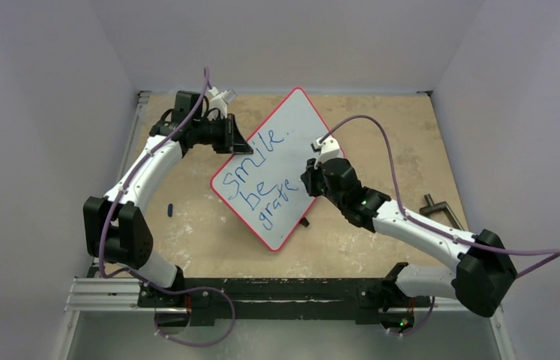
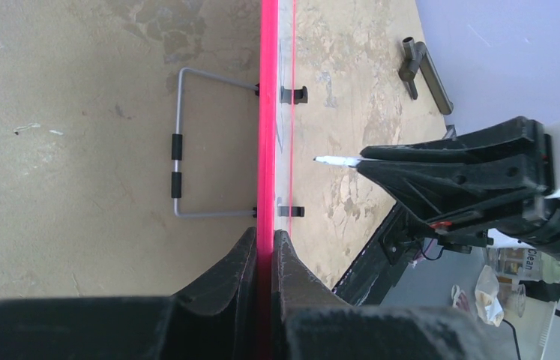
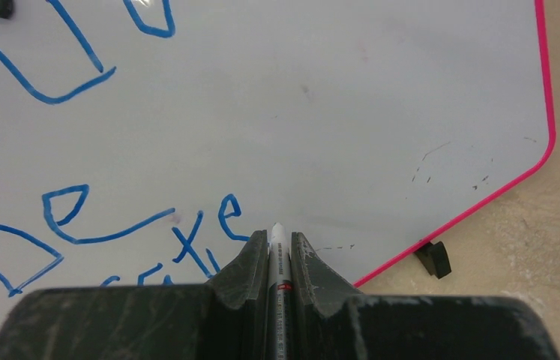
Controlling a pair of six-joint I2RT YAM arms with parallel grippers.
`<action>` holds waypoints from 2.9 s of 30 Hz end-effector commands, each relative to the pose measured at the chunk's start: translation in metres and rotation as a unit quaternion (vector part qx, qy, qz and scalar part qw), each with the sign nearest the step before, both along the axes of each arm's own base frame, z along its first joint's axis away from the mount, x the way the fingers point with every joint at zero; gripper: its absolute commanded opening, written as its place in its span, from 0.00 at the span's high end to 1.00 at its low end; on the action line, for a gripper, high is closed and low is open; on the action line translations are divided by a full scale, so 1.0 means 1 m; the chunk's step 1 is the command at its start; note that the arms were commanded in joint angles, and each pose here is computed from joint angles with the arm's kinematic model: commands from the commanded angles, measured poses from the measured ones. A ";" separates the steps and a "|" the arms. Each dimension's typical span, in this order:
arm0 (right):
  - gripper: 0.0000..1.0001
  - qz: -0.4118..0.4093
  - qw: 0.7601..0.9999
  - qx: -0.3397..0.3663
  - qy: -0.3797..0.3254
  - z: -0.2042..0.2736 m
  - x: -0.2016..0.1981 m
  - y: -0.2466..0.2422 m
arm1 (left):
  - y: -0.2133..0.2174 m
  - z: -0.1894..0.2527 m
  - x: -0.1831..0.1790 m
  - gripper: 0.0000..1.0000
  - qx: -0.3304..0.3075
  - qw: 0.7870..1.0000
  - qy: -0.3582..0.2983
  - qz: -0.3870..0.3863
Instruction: Write a sentence on the whiteboard
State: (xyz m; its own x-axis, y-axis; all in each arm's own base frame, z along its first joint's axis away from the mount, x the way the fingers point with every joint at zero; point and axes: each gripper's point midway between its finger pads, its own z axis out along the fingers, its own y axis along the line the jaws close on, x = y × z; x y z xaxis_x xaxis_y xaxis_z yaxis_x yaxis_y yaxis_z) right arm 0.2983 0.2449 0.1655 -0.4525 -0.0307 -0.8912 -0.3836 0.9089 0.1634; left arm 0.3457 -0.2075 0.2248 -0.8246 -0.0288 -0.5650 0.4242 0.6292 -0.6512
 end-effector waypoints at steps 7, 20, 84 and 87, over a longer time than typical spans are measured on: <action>1.00 -0.012 0.997 0.014 -0.081 0.064 0.028 -0.012 | 0.004 0.027 0.008 1.00 0.002 0.998 -0.063 0.012; 1.00 0.053 0.992 0.062 -0.094 0.079 0.058 -0.006 | 0.004 0.029 0.007 1.00 0.001 0.998 -0.065 0.011; 1.00 0.068 0.996 0.015 0.053 -0.044 0.032 -0.017 | 0.006 0.028 0.007 1.00 0.008 0.998 -0.068 0.014; 1.00 0.068 0.996 0.014 0.062 -0.050 0.027 -0.019 | 0.006 0.029 0.007 1.00 0.008 0.998 -0.068 0.013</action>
State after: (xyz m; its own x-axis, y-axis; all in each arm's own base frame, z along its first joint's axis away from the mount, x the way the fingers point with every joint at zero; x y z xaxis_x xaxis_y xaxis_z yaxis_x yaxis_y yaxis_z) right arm 0.3408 0.2355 0.1518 -0.4672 -0.0346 -0.8835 -0.5142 0.8235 0.2397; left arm 0.3454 -0.2054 0.2240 -0.8261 -0.0317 -0.5626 0.4150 0.6412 -0.6455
